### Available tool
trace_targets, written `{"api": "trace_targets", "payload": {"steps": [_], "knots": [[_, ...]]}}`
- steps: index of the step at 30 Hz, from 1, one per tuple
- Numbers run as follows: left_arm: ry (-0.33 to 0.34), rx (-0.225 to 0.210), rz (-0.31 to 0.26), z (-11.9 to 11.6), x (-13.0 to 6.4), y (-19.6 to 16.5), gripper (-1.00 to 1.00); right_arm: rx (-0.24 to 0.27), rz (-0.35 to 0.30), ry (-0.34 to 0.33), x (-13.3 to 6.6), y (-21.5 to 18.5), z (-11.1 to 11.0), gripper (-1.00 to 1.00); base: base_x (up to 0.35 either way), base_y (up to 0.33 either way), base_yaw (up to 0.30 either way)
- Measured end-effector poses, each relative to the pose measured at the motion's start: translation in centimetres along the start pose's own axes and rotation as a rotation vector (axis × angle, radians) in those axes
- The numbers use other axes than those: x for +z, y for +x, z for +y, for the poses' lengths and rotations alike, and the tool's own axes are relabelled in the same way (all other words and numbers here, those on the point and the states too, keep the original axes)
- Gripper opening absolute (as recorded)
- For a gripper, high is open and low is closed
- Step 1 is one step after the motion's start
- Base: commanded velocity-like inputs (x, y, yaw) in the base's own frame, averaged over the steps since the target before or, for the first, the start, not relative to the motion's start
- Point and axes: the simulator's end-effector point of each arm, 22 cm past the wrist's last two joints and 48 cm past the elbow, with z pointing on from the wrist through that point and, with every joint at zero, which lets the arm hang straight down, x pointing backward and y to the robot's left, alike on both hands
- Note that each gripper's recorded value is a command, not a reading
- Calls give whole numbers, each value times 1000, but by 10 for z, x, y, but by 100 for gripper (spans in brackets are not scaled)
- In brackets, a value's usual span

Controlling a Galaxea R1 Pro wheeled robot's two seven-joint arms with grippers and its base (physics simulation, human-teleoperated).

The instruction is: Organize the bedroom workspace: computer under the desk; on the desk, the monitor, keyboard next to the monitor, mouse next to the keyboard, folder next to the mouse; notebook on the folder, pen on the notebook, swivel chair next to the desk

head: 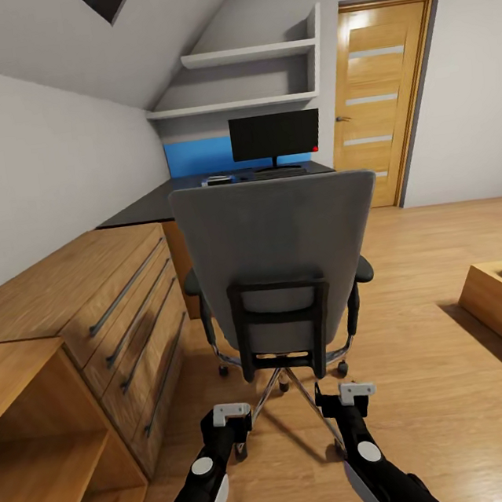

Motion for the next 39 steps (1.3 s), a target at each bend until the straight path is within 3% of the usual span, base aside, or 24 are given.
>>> {"api": "trace_targets", "payload": {"steps": [22,39], "knots": [[3,2,2,-1,0,2,100,-6,-4,-4,-3,8,0,100,1,0,0],[-2,4,-6,-1,0,-2,100,-37,-43,-27,-5,4,8,100,0,0,0]]}}
